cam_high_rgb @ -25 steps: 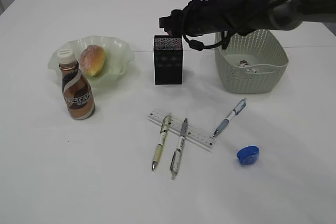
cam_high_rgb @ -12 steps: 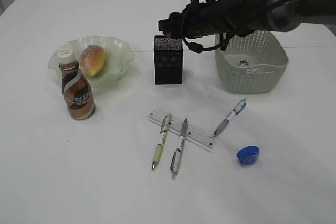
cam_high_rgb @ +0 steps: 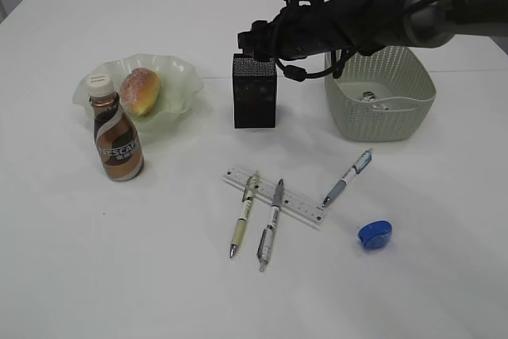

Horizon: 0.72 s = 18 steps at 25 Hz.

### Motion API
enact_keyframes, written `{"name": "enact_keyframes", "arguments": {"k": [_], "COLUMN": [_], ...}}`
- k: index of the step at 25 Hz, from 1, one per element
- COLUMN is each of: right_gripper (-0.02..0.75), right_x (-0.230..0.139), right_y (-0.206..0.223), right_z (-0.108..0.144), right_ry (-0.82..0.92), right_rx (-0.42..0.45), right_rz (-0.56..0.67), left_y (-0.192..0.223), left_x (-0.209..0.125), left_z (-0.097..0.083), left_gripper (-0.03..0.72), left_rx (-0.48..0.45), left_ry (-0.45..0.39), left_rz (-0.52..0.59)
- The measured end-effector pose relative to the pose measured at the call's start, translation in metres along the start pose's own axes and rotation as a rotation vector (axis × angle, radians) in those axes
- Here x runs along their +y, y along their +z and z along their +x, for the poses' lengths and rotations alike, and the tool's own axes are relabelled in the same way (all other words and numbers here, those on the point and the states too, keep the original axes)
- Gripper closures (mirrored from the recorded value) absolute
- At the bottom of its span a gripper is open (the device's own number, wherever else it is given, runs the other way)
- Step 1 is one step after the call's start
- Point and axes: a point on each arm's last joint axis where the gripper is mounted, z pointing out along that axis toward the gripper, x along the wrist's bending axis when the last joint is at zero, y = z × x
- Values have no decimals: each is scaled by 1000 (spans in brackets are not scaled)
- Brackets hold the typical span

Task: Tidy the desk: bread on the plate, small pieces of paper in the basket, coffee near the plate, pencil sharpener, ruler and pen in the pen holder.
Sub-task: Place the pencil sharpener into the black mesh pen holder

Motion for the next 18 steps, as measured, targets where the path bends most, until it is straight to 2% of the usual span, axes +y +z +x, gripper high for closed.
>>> {"name": "enact_keyframes", "arguments": {"k": [7, 15, 18], "right_gripper": [309, 309, 309], "right_x": [7, 36, 49], "right_y": [-2, -31, -52], "right_z": [5, 31, 36], "right_ry": [21, -45, -121], "right_rx": [39, 225, 256], "right_rz": [-1, 58, 80], "left_y": [0, 0, 0], "left_x": [0, 0, 0], "left_z": [0, 0, 0], "left_gripper": [434, 434, 434], "left_rx": [-3, -3, -5], "left_ry": [-2, -2, -3], "left_rz": [0, 0, 2]}}
